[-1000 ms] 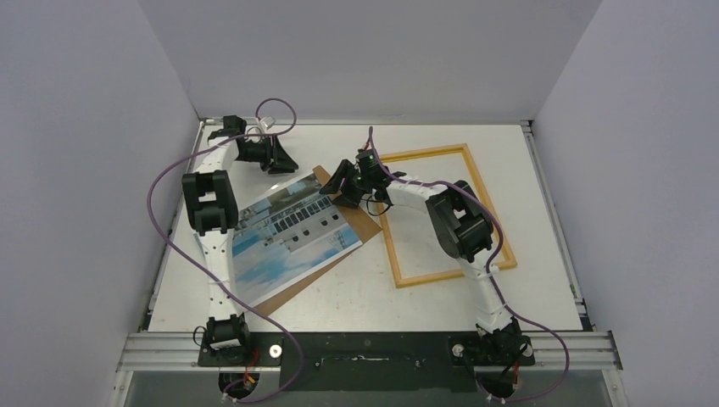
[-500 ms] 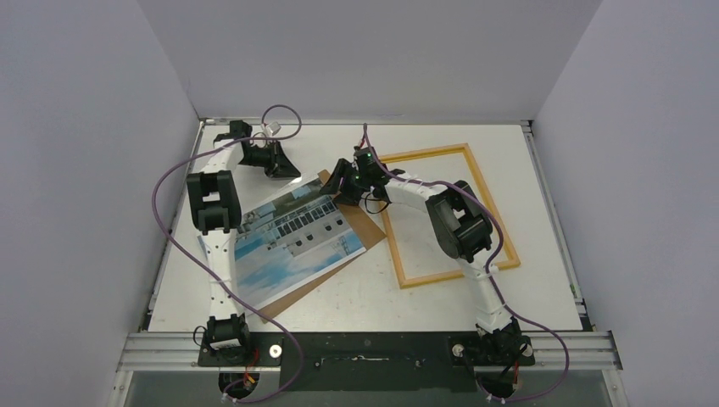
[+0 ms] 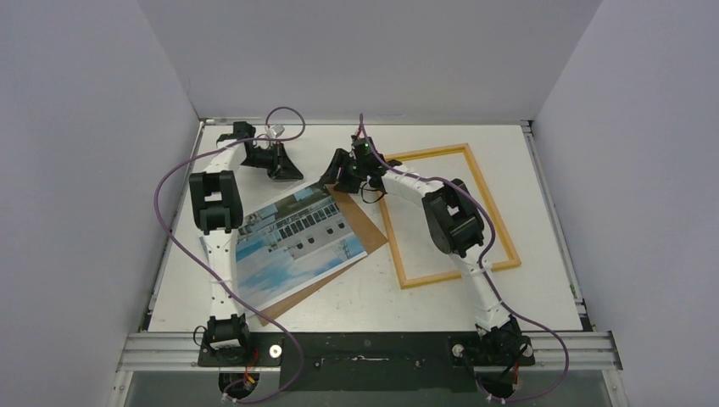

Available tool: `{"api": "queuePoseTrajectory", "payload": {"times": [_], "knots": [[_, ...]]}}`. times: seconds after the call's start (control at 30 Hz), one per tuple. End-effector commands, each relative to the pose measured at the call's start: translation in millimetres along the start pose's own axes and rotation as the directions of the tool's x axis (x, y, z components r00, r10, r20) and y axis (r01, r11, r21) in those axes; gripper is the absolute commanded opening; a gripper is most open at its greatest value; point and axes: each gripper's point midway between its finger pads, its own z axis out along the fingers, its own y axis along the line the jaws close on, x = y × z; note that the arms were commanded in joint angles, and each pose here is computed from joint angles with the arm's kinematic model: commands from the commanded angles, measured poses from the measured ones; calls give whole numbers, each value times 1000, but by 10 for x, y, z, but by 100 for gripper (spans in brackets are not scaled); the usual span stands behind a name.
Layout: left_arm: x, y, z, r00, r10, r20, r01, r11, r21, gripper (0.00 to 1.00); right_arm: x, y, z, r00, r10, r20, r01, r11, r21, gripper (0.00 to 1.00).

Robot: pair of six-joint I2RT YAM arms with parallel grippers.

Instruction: Put the photo into the frame

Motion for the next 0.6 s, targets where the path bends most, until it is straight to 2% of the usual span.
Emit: {"api": "queuePoseTrajectory", "payload": {"times": [0.0, 0.13, 0.57], "knots": [[65, -189, -5, 1000, 16, -21, -15, 998, 54, 0, -369, -115, 102, 995, -39, 89, 39, 999, 5, 57], [89, -208, 6, 1000, 15, -25, -13, 998, 59, 0, -502, -36, 180, 992, -68, 109, 75, 995, -60, 58], [124, -310, 31, 999, 25, -37, -23, 997, 71, 0, -396, 234, 363, 996, -79, 46, 88, 962, -257, 57]]}}
